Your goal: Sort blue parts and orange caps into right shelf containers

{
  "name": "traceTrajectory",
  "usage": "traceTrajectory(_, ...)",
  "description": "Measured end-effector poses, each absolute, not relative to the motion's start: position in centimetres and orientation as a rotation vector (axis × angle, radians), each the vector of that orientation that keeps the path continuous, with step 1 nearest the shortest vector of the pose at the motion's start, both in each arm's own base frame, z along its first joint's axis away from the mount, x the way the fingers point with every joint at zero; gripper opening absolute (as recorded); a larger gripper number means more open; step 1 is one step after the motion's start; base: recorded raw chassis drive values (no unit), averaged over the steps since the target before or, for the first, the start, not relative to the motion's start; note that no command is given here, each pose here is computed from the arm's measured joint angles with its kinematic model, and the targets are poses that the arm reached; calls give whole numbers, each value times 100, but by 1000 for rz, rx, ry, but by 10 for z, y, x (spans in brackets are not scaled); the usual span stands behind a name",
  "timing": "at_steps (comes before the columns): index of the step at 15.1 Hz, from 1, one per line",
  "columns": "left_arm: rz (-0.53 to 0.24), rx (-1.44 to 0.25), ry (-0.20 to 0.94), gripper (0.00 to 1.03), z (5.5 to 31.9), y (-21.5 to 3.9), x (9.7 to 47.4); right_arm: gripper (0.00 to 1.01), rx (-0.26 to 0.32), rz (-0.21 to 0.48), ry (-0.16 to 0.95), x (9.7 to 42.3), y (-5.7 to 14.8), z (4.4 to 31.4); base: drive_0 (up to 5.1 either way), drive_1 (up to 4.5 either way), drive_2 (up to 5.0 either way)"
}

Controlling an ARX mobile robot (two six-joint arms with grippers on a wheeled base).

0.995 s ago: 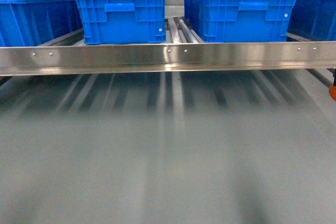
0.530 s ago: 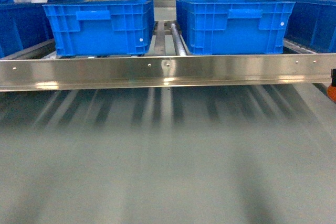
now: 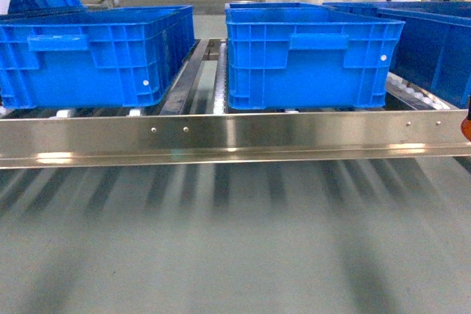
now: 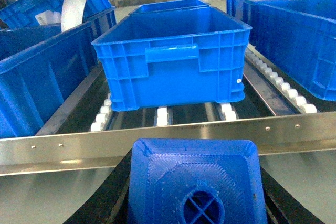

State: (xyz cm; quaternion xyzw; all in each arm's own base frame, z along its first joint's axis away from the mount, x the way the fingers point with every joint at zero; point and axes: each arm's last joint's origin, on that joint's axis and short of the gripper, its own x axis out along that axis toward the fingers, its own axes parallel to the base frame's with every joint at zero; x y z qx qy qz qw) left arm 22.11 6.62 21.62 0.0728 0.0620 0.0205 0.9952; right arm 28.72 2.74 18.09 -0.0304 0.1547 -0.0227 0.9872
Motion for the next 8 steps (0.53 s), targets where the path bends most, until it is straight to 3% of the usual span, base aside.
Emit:
traceTrajectory(6,43,146,124,44,216,67,221,44,-61,-45,311,287,28,181,-114,467,-309)
traceTrajectory(8,48,145,128,44,216,67,221,44,-61,-42,313,287,28,181,-16,-16,-16)
